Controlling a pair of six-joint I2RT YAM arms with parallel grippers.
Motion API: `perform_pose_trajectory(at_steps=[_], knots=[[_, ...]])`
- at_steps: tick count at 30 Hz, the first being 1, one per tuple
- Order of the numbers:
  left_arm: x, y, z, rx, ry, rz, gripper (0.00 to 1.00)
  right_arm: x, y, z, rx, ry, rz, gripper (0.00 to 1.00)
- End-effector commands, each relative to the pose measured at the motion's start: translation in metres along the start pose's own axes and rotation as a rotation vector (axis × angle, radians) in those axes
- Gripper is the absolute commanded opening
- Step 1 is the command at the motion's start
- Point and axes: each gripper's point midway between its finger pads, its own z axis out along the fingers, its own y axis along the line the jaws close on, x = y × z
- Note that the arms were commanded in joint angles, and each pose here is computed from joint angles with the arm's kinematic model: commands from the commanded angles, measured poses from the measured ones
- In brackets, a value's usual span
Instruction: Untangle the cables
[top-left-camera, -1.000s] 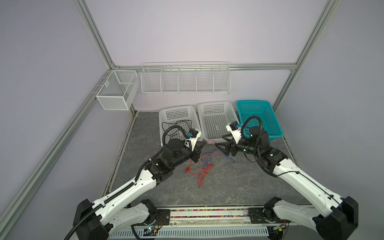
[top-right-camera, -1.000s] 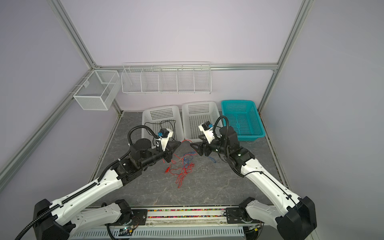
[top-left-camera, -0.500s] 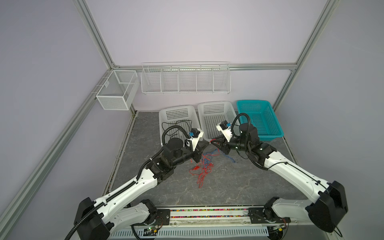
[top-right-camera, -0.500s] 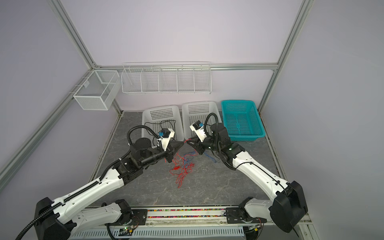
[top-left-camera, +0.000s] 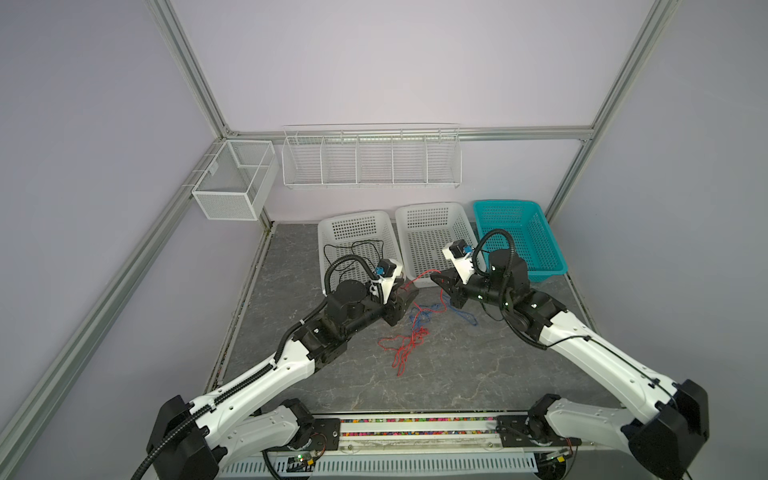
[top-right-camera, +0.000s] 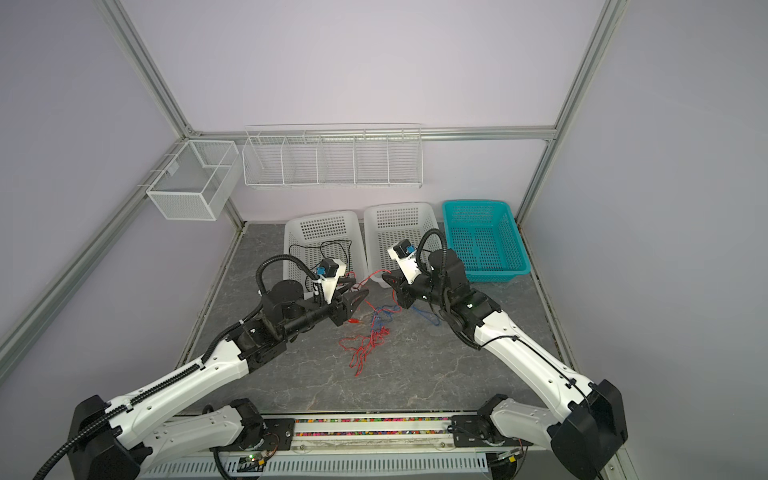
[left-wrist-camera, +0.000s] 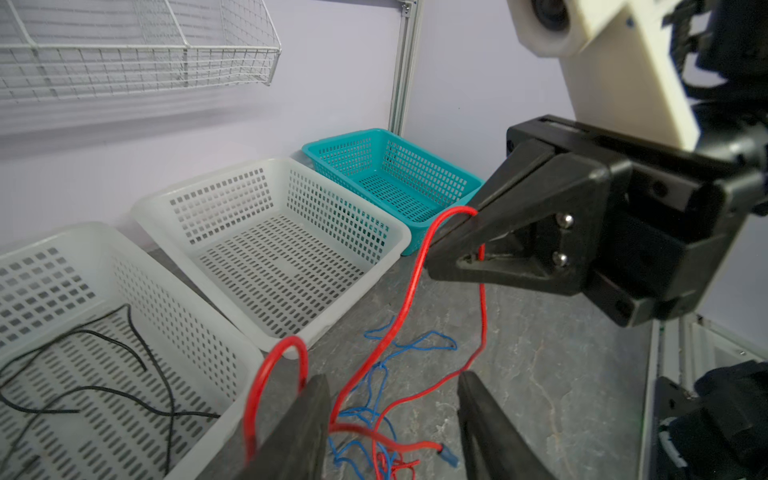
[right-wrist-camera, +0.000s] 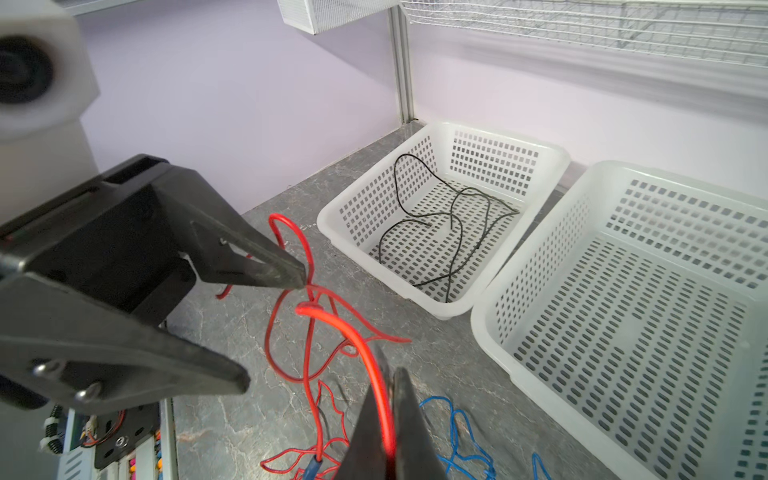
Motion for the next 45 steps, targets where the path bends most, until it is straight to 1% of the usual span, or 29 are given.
perform_pose_trajectory(at_steps=[1,4,7,10,14,19,24,29,34,39,45], knots=[[-0.005,0.012,-0.011,-0.074,-0.033,-0.003,0.54,0.006,-0.012,-0.007,0.077,0.000,-0.007,0.07],[-0.007,0.016,-0.024,-0.102,-0.075,0.023,0.62,0.010,-0.016,-0.009,0.106,0.007,-0.004,0.07],[-0.002,0.025,-0.033,-0.144,-0.082,0.042,0.67,0.012,-0.019,-0.013,0.128,0.006,0.005,0.06],[0.010,0.034,-0.037,-0.182,-0.068,0.043,0.68,0.007,-0.017,-0.018,0.130,-0.008,0.021,0.07],[0.029,0.039,-0.038,-0.189,-0.059,0.020,0.70,-0.005,-0.018,-0.029,0.158,-0.028,0.041,0.06],[0.041,0.038,-0.041,-0.165,-0.100,-0.005,0.71,-0.013,-0.016,-0.043,0.171,-0.039,0.045,0.07],[0.049,0.034,-0.041,-0.135,-0.130,0.016,0.72,-0.026,-0.004,-0.059,0.138,-0.093,0.035,0.06],[0.058,0.034,-0.028,-0.119,-0.123,-0.006,0.72,-0.037,0.005,-0.071,0.113,-0.139,0.029,0.07],[0.055,0.017,-0.010,-0.005,-0.156,-0.012,0.71,-0.041,0.006,-0.073,0.110,-0.145,0.029,0.07],[0.057,0.006,0.013,0.081,-0.146,-0.028,0.70,-0.048,0.009,-0.077,0.105,-0.162,0.027,0.07],[0.053,0.002,0.028,0.114,-0.211,-0.056,0.69,-0.051,0.010,-0.078,0.098,-0.166,0.035,0.07]])
